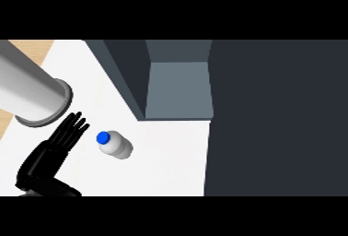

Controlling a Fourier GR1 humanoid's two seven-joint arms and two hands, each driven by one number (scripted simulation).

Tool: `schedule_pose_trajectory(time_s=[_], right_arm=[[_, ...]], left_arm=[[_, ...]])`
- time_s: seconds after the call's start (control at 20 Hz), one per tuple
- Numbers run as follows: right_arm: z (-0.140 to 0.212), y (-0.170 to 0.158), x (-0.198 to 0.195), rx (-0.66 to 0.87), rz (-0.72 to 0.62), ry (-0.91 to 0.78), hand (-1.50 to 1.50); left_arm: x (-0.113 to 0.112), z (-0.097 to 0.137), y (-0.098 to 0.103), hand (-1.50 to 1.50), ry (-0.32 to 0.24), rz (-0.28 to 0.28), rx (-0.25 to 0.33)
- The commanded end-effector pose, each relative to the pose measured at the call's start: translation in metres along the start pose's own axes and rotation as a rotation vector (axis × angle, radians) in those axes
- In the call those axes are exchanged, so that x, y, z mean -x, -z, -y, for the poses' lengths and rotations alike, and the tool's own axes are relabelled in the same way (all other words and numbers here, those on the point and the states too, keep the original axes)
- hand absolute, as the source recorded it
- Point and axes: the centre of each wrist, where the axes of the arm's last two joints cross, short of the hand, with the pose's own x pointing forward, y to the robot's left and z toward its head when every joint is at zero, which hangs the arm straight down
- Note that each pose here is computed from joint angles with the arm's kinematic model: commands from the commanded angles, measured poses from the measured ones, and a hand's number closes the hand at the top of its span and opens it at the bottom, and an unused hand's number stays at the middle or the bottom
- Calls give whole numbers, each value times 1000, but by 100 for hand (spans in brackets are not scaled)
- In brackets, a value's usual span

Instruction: Pick up the bottled water, place it into the cabinet and close the cabinet

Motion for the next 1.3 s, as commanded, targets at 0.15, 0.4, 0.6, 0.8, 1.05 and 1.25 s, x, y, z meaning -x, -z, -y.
schedule_pose_trajectory(time_s=[0.15,0.4,0.6,0.8,1.05,1.25], right_arm=[[-9,-4,-2,10,5,8,-150],[3,-23,3,15,1,24,-150],[-12,8,-2,3,2,10,-150],[0,-11,-6,0,-14,3,-150],[7,-14,-2,-22,11,14,-150],[13,6,-7,-9,19,3,-150]], left_arm=[[46,-3,14,-150,-26,-69,-32],[52,-22,31,-150,-84,-104,-38],[86,-16,14,-150,-125,-138,-25],[80,-22,49,-150,-136,-132,-28],[114,10,47,-150,-141,-131,-14],[107,-2,51,-150,-161,-128,3]])
